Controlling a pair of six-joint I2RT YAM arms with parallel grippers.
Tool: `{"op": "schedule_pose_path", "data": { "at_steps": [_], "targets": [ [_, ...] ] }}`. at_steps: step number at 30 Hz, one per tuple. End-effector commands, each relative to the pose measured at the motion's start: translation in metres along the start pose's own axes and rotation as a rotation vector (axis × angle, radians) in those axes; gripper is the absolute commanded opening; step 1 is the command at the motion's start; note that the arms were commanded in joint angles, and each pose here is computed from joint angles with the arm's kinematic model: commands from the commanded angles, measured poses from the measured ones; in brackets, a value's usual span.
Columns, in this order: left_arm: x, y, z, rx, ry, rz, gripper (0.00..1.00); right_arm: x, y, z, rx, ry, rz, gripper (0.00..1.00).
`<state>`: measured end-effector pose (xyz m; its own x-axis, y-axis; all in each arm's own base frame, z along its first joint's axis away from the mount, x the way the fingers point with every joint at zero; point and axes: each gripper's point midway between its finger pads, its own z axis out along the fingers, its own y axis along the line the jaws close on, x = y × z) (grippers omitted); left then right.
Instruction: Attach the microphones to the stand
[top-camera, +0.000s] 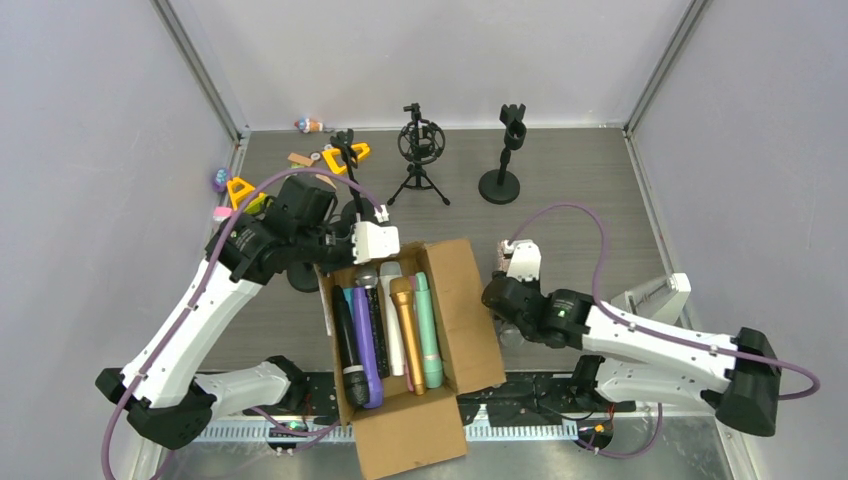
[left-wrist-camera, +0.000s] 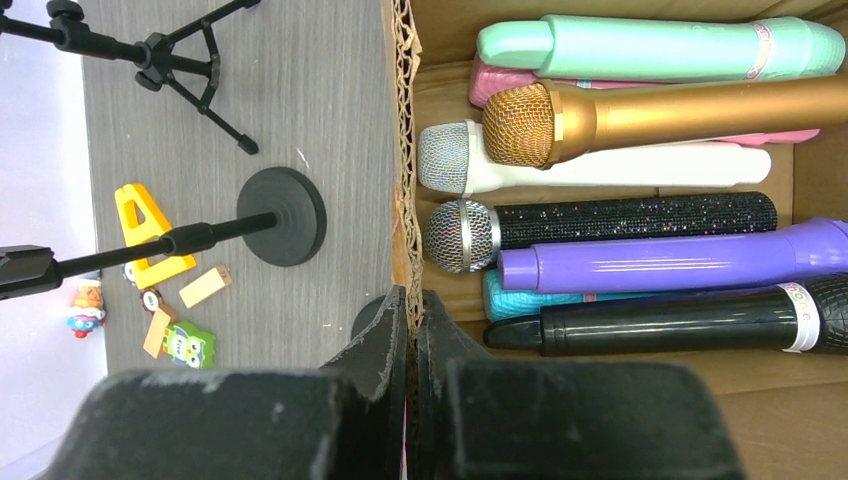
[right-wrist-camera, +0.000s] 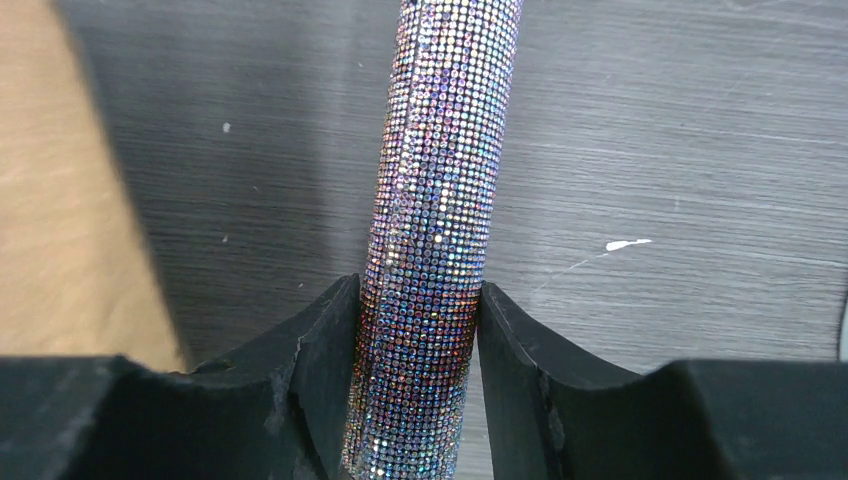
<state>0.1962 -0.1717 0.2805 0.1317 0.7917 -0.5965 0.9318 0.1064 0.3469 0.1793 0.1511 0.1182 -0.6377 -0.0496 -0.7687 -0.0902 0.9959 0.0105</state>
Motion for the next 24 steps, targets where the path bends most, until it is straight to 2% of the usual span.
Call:
{"op": "schedule_pose_path", "data": {
  "at_steps": [1,7,13,17,19,20,21,24],
  "targets": [
    [-0.014,-0.013,-0.02,0.03,-0.064,0.014,0.0,-0.009,0.032,0.021,-0.083,-0.011,0.038,0.1],
    [-0.014,-0.011,-0.027,0.002,-0.066,0.011,0.0,-0.006,0.04,0.057,-0.066,0.027,0.041,0.11],
    [-0.013,-0.011,-0.024,-0.01,-0.074,-0.001,0.0,0.013,0.05,0.09,-0.09,0.111,0.049,0.21],
    [-0.012,-0.013,-0.02,0.004,-0.069,-0.024,0.0,0.021,0.061,0.097,-0.129,0.156,0.045,0.36],
    [-0.012,-0.013,-0.019,0.009,-0.065,-0.037,0.0,0.021,0.063,0.097,-0.131,0.163,0.036,0.54],
    [-0.012,-0.013,-0.018,0.011,-0.064,-0.044,0.0,0.021,0.061,0.096,-0.126,0.169,0.028,0.58],
    [-0.012,-0.014,-0.017,0.013,-0.065,-0.05,0.0,0.019,0.059,0.094,-0.118,0.17,0.02,0.67],
    [-0.01,-0.016,-0.017,0.01,-0.068,-0.059,0.0,0.0,0.057,0.079,-0.131,0.134,0.03,0.8]
  ]
}}
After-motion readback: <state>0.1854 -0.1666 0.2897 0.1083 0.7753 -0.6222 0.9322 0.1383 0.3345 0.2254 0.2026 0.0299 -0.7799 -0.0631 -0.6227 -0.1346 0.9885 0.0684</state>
